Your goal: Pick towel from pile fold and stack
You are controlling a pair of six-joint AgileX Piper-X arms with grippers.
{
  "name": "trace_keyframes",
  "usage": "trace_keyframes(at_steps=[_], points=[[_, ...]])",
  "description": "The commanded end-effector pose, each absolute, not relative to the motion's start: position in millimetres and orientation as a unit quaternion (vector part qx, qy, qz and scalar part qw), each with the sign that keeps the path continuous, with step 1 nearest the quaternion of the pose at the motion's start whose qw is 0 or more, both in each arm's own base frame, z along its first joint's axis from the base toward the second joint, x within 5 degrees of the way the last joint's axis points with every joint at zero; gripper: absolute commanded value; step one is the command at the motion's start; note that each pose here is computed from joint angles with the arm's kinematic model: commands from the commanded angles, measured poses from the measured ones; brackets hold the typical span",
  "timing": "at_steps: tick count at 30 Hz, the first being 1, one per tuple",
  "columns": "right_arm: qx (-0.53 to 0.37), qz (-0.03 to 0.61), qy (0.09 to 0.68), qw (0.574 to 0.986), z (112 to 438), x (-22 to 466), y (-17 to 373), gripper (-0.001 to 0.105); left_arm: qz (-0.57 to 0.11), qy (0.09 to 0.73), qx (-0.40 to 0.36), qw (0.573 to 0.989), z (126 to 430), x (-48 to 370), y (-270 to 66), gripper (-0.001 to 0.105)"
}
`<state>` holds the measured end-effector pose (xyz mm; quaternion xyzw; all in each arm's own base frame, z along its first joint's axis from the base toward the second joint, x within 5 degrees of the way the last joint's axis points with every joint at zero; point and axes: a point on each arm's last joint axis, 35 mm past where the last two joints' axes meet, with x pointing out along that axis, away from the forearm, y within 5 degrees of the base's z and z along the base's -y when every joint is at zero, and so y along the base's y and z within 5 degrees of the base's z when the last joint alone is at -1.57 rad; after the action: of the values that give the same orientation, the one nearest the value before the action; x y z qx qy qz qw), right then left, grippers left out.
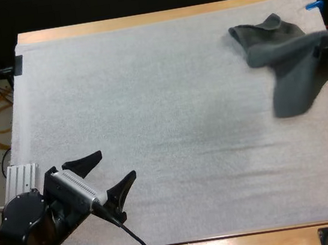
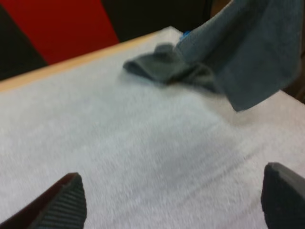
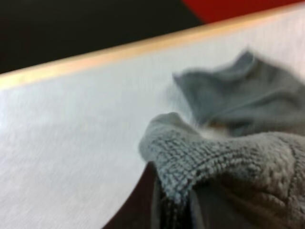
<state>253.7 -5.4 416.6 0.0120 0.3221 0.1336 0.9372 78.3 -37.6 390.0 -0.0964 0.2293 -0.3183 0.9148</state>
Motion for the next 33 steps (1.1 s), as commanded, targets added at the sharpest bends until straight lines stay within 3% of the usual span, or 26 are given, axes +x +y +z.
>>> trace_keyframes(at_steps=[1, 10, 16, 21, 28, 31, 33], points=[[0.023, 0.146, 0.325, 0.934, 413.5, 253.8, -3.4, 0.000, -0.318, 0.235, -0.094, 0.914, 390.1, 77.1, -37.5, 0.073], [0.048, 0.195, 0.357, 0.912, 352.7, 258.4, 62.2, 0.000, -0.315, 0.253, -0.095, 0.910, 386.5, 75.5, -37.0, 0.073], [0.035, 0.263, 0.352, 0.898, 321.6, 255.1, 138.8, 0.000, -0.315, 0.253, -0.095, 0.910, 386.5, 75.5, -37.0, 0.073], [0.001, 0.344, 0.370, 0.863, 289.3, 248.9, 207.2, 0.000, -0.315, 0.253, -0.095, 0.910, 386.5, 75.5, -37.0, 0.073], [-0.028, 0.410, 0.366, 0.835, 282.5, 241.0, 268.4, 0.003, -0.315, 0.253, -0.096, 0.910, 386.5, 75.5, -37.0, 0.073], [-0.041, 0.441, 0.350, 0.825, 290.9, 237.4, 285.1, 0.025, -0.315, 0.253, -0.096, 0.910, 386.5, 75.5, -37.0, 0.073], [-0.053, 0.465, 0.332, 0.819, 299.7, 234.1, 292.0, 0.049, -0.315, 0.253, -0.096, 0.910, 386.5, 75.5, -37.0, 0.073]])
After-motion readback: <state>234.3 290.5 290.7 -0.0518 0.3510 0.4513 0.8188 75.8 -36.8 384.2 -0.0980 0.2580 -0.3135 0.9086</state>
